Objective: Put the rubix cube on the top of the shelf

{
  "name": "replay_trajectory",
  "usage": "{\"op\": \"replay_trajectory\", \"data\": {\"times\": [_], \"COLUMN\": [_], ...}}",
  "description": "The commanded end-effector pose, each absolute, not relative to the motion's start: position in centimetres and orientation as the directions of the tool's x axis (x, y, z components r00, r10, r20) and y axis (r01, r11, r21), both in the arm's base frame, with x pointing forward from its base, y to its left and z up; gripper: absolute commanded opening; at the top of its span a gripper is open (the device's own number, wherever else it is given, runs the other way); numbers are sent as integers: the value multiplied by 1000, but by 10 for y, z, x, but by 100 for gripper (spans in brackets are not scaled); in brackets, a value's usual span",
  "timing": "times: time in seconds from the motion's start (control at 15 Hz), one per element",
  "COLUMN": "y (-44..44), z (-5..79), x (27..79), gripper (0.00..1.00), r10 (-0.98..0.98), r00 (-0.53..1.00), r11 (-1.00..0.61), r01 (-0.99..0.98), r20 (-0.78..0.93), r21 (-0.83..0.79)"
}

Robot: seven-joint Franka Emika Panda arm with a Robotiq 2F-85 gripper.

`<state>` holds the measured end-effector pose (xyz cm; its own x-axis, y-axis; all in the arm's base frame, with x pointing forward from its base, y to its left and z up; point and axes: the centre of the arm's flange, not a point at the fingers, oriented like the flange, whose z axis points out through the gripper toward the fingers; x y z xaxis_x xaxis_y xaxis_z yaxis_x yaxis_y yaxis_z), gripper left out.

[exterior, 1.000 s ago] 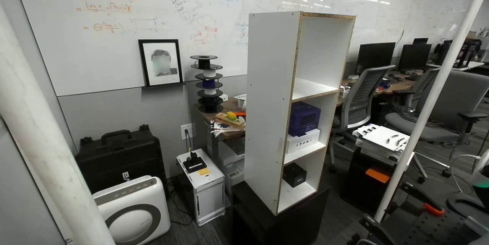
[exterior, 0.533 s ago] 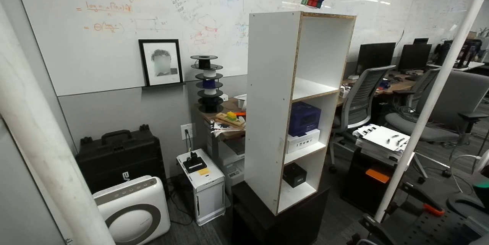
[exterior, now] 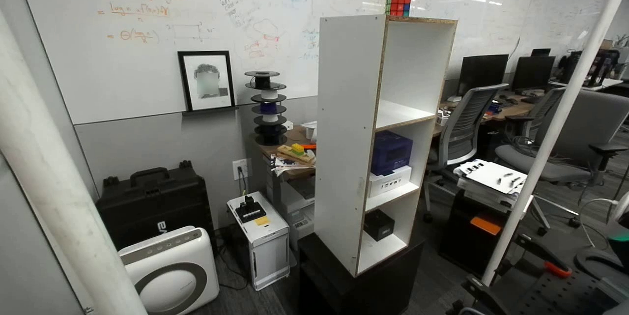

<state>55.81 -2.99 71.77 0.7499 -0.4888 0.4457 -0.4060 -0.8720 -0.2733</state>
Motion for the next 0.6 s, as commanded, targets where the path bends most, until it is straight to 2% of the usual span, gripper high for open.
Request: {"op": "replay_trajectory", "data": {"times": [0.0, 0.4, 0.47, 0.53], "y": [-16, -25, -18, -22], "z": [728, 631, 652, 636], "x": [519, 483, 501, 498], "gripper": [100, 100, 100, 100], "r10": [-412, -378, -392, -392], "r00": [848, 925, 920, 920], "r11": [-904, -921, -914, -914], "r01": [-335, -380, -386, -392], "r20": [333, -42, 24, -24], "r21": [-266, -86, -125, -104]}}
